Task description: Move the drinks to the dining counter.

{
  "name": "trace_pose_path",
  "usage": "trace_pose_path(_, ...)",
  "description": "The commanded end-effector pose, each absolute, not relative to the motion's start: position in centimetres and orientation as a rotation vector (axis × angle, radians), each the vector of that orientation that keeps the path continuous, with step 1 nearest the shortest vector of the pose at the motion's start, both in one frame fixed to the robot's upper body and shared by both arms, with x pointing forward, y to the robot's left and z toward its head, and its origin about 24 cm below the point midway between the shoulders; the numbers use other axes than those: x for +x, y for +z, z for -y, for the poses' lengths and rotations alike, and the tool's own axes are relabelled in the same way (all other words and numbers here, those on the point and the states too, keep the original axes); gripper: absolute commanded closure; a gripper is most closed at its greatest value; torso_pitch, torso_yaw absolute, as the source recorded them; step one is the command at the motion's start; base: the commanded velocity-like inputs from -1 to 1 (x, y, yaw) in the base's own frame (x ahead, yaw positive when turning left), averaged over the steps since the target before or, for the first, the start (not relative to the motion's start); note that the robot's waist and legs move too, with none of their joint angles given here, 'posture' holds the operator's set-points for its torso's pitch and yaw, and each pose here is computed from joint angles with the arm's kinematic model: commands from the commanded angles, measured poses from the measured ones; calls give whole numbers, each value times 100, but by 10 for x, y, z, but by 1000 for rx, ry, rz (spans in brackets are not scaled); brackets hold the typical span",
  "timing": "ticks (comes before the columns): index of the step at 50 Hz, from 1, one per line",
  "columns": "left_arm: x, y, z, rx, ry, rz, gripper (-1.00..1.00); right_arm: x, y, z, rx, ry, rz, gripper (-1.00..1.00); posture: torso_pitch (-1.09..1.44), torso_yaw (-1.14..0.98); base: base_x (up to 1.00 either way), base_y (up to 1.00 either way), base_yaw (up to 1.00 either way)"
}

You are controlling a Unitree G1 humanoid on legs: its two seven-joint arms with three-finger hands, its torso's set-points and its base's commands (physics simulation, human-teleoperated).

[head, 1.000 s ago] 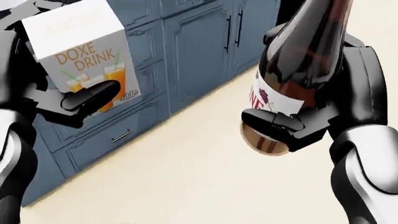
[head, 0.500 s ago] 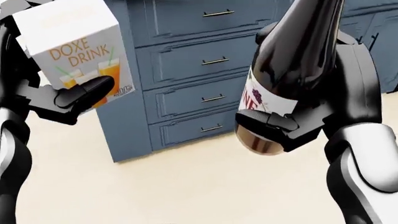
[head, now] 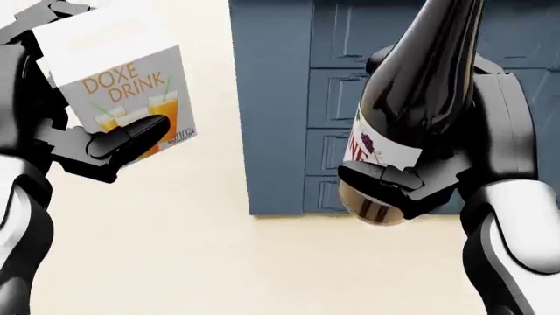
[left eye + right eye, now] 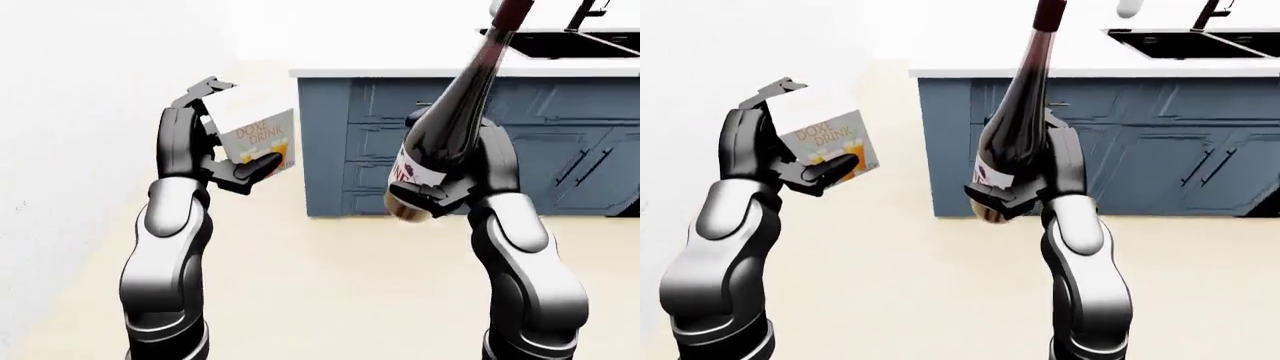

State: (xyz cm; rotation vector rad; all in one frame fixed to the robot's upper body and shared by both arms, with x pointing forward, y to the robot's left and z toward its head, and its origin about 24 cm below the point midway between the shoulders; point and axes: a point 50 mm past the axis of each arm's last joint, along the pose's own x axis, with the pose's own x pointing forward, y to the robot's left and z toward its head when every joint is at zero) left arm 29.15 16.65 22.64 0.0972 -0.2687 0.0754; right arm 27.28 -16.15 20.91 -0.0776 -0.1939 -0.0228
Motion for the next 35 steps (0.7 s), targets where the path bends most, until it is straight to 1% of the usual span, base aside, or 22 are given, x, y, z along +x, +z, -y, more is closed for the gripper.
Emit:
trace_pose_path(1, 286, 244, -168, 100, 91, 364, 100, 264, 235, 157, -73, -8, 357, 100, 0, 0, 0, 0, 100)
trace_pose_path(5, 287, 245, -168, 101, 90, 365, 100, 265, 235, 158, -72, -11, 357, 100, 0, 0, 0, 0, 100)
trace_pose_path(12, 287, 246, -167, 104, 88, 366, 100, 266, 235, 160, -74, -15, 349, 100, 0, 0, 0, 0, 70)
trace_pose_path(18, 285, 247, -166, 106, 86, 367, 100, 266, 234, 160, -74, -14, 339, 100, 0, 0, 0, -2, 0)
trace_pose_path(21, 285, 247, -167, 106, 86, 369, 100, 266, 234, 160, -69, -17, 339, 100, 0, 0, 0, -65, 0)
trace_pose_path(35, 286, 248, -167, 102, 88, 371, 100, 263, 235, 163, -61, -25, 345, 100, 0, 0, 0, -99, 0)
